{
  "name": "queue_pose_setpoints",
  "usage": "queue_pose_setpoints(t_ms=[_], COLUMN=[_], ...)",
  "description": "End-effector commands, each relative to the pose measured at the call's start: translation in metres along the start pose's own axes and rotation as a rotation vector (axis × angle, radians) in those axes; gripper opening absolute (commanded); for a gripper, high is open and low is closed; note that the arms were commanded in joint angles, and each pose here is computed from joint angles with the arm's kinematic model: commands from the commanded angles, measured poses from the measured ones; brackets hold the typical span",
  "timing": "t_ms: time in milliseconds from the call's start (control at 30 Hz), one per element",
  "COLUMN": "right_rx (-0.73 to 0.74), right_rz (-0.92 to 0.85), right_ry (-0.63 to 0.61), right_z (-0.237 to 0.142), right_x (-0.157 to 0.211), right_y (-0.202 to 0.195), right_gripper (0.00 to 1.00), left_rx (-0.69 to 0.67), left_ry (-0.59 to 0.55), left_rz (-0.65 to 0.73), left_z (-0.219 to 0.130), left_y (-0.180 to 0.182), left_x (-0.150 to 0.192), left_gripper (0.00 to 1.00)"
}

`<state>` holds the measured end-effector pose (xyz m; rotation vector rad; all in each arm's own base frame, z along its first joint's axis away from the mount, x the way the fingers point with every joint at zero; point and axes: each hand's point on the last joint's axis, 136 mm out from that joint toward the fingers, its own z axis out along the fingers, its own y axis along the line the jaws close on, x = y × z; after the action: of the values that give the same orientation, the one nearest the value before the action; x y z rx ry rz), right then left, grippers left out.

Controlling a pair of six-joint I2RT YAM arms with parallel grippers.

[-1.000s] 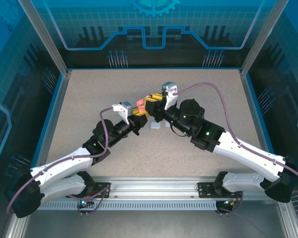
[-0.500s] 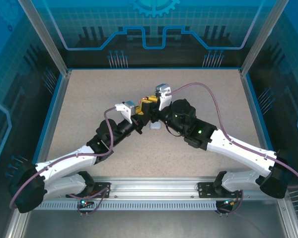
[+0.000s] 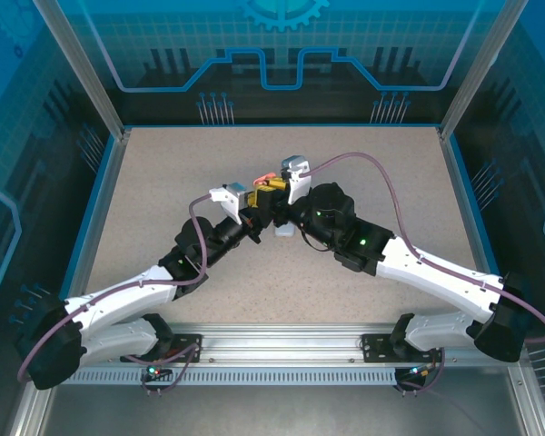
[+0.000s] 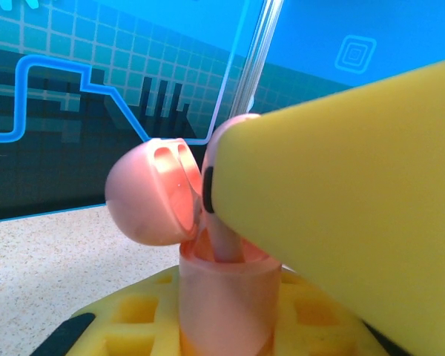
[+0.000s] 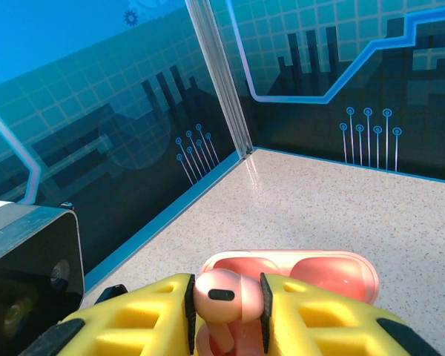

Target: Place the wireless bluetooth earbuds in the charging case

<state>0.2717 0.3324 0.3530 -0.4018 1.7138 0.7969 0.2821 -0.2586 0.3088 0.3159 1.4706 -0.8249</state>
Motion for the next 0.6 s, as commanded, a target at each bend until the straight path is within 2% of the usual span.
queue_pose_setpoints(t_ms=[0,167,567], right_rx=[0.017,0.026,0.046], right_rz=[0.011,0.017,0.021], right_ry=[0.019,0.016,-0.013], right_z=[0.001,-0.002,-0.013], right_x=[0.006,0.006,-0.002], right_y=[0.000,-0.003,-0.011], right_gripper=[0.31,0.35,0.40], left_rx=[0.009,0.003,-0.027], left_ry=[-0.082,-0.073,-0.012], left_rz=[-0.002,0.002,0.061], left_z=[0.002,0.003,0.003], left_y=[-0.007,-0.006,0.000], left_x=[-0.027,-0.025,-0.010], left_gripper=[0.00,0.00,0.00])
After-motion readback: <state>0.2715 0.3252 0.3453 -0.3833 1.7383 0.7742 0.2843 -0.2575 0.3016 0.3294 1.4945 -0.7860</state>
